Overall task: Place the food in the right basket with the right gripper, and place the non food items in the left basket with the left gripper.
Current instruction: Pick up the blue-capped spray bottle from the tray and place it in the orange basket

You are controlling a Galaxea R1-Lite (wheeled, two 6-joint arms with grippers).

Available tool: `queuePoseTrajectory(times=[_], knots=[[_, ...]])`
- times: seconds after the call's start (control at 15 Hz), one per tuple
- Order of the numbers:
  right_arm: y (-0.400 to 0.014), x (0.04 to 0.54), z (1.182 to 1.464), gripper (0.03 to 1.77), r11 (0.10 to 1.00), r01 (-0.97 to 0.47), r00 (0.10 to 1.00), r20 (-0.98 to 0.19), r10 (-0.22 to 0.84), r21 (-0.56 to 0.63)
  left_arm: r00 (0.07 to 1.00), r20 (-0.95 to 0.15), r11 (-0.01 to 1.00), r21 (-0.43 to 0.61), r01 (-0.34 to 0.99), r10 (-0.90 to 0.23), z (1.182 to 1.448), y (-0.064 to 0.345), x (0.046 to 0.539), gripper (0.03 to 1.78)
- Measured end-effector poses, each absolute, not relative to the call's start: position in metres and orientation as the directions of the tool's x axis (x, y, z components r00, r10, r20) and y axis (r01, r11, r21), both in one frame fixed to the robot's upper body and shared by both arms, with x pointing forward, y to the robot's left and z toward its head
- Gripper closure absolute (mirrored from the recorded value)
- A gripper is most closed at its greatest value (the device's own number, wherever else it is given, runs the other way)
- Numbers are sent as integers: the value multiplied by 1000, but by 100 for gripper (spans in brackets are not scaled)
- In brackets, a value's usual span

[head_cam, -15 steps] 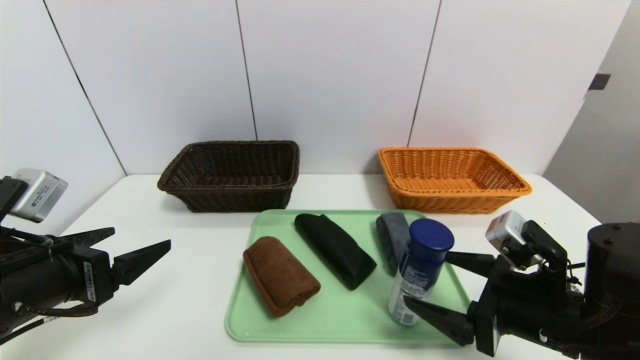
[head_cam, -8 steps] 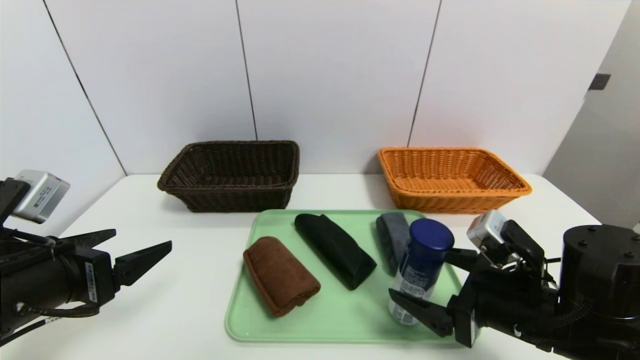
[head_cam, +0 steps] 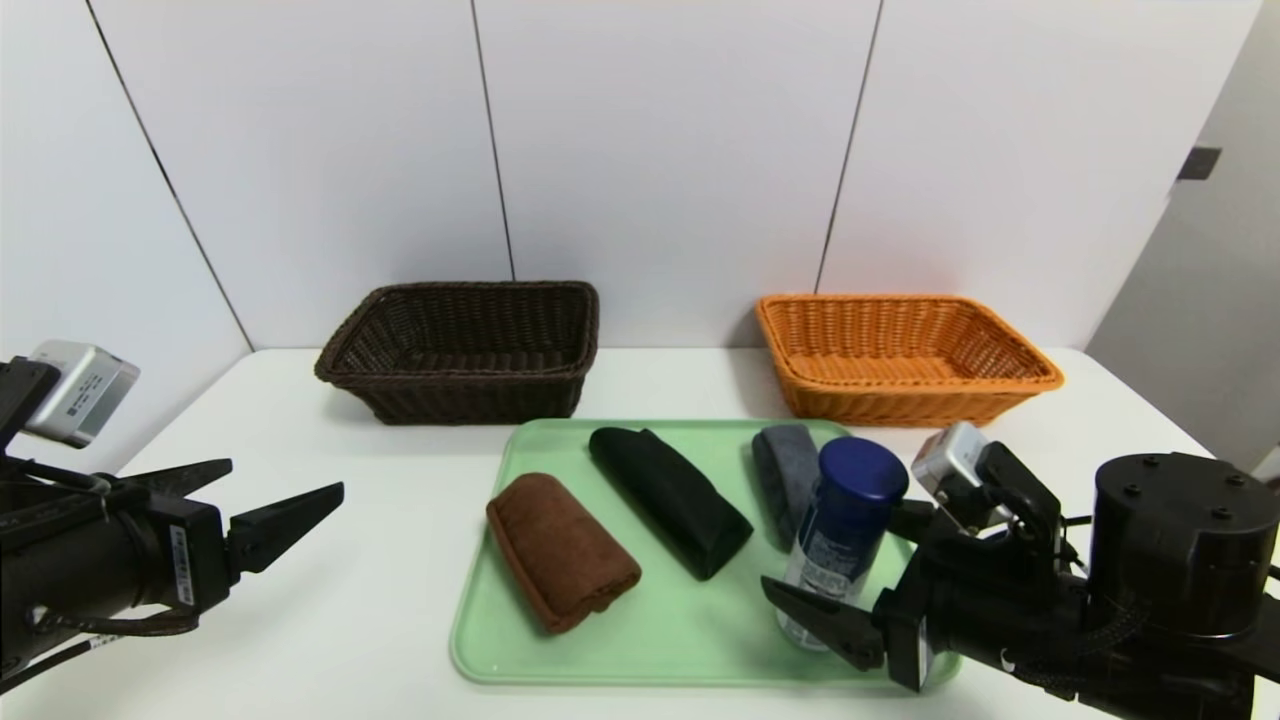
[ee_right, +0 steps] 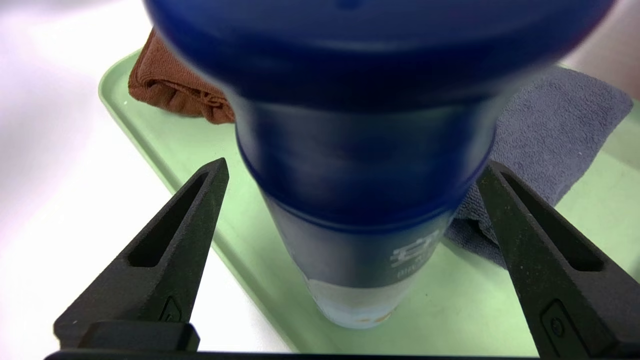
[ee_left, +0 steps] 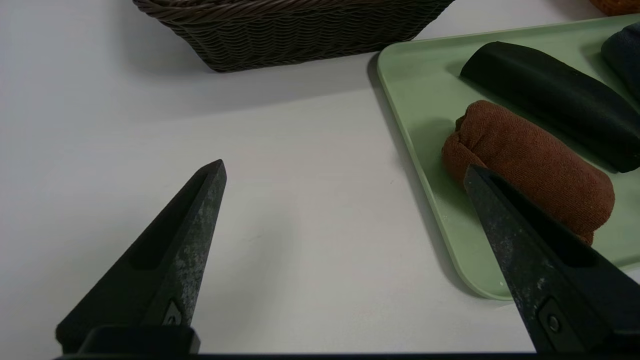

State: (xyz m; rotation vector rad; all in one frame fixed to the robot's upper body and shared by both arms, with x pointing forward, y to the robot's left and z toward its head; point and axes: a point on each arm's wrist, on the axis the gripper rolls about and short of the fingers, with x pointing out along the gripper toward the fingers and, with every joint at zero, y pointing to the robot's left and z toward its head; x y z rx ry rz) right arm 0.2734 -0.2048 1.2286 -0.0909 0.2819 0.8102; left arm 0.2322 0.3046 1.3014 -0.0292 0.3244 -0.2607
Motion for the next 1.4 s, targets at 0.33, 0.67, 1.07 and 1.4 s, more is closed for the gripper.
queuePoseTrajectory(times=[0.33, 0.67, 1.07, 1.4], knots=[[-202, 277, 1224, 10, 688, -725, 654, -283, 702, 29, 912, -318, 966, -71, 248, -258, 1301, 304, 235, 12], [-200, 279, 1223, 10, 686, -727, 652, -283, 703, 30, 911, -322, 966, -69, 249, -258, 1300, 304, 235, 12], [-197, 285, 1220, 41, 705, -709, 685, -228, 692, 12, 910, -324, 965, -68, 252, -260, 1300, 304, 236, 12], [-200, 282, 1215, 97, 716, -698, 689, -252, 679, 18, 908, -327, 964, -68, 256, -264, 1299, 303, 236, 12]])
